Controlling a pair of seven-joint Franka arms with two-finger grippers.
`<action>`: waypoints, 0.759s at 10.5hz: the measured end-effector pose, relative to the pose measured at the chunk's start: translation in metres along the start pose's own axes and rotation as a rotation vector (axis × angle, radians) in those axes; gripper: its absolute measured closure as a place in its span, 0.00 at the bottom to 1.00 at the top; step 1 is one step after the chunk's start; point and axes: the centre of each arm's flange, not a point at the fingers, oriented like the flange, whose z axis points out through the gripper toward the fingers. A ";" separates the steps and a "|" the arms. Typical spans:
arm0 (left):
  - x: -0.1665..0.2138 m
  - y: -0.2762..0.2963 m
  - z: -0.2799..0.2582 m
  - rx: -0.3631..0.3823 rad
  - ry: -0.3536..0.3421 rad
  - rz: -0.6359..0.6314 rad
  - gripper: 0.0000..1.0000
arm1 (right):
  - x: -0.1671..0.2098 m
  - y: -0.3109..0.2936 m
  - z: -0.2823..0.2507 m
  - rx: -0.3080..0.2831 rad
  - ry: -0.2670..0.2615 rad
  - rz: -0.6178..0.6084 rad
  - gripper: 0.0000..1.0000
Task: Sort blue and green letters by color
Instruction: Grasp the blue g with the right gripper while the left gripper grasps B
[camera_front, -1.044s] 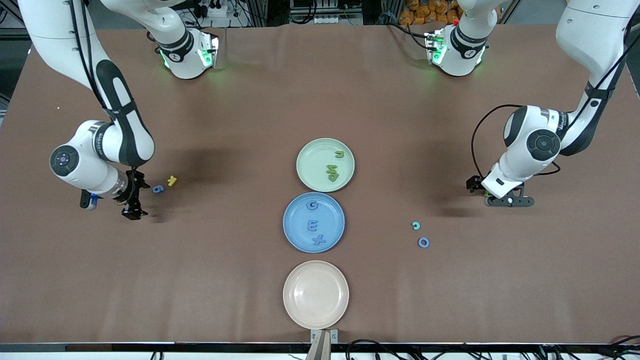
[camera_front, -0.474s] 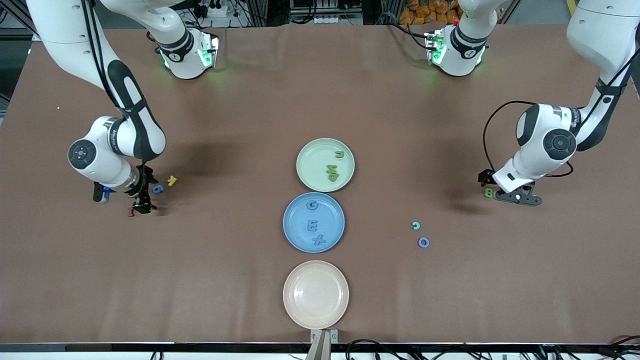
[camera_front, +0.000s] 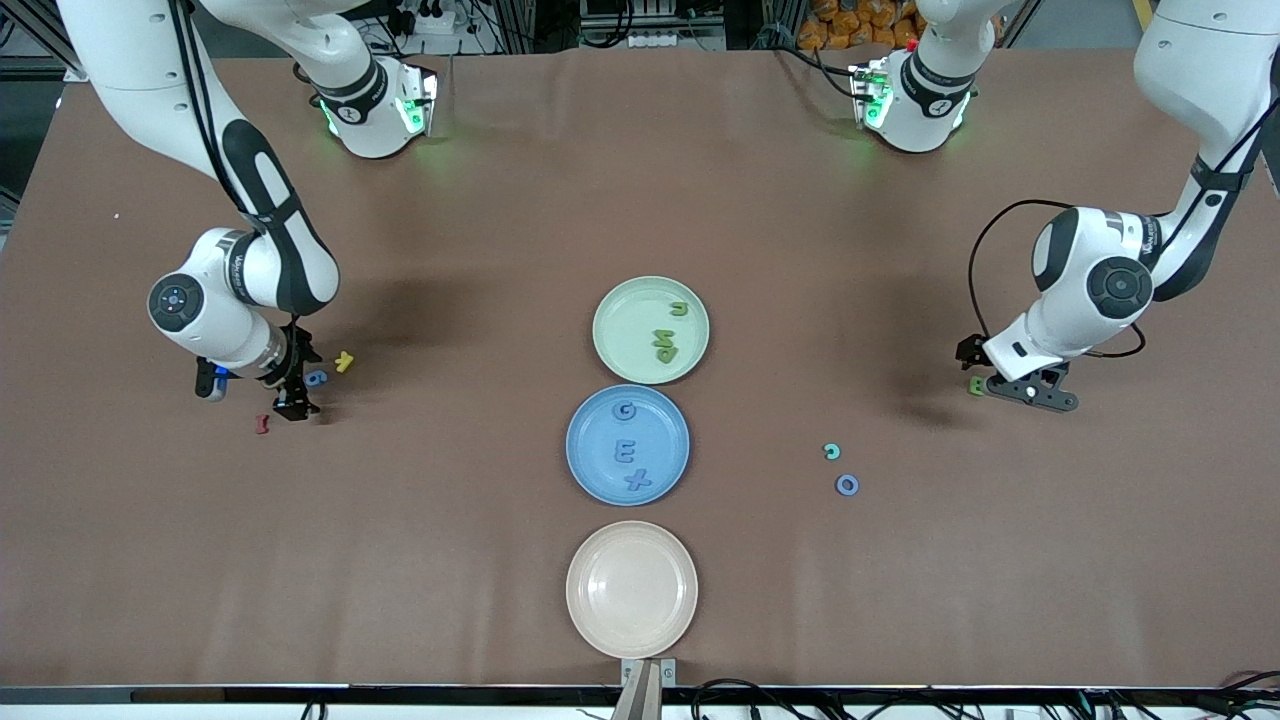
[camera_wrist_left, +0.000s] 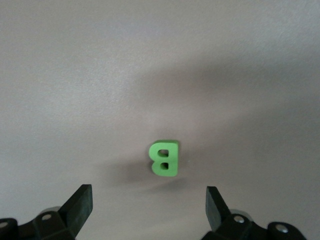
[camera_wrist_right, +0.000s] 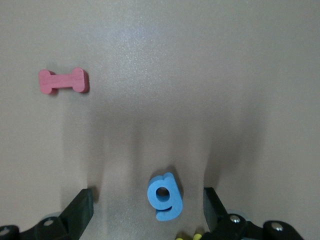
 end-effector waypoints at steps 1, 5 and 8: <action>-0.002 -0.004 0.001 -0.001 -0.001 0.016 0.00 | 0.000 0.001 0.001 0.000 0.001 0.000 0.04; -0.003 -0.003 0.013 -0.019 0.004 0.051 0.00 | -0.004 0.001 -0.005 0.014 -0.004 -0.006 0.59; -0.001 0.001 0.022 -0.034 0.002 0.056 0.00 | -0.006 0.001 -0.006 0.015 -0.005 -0.014 0.74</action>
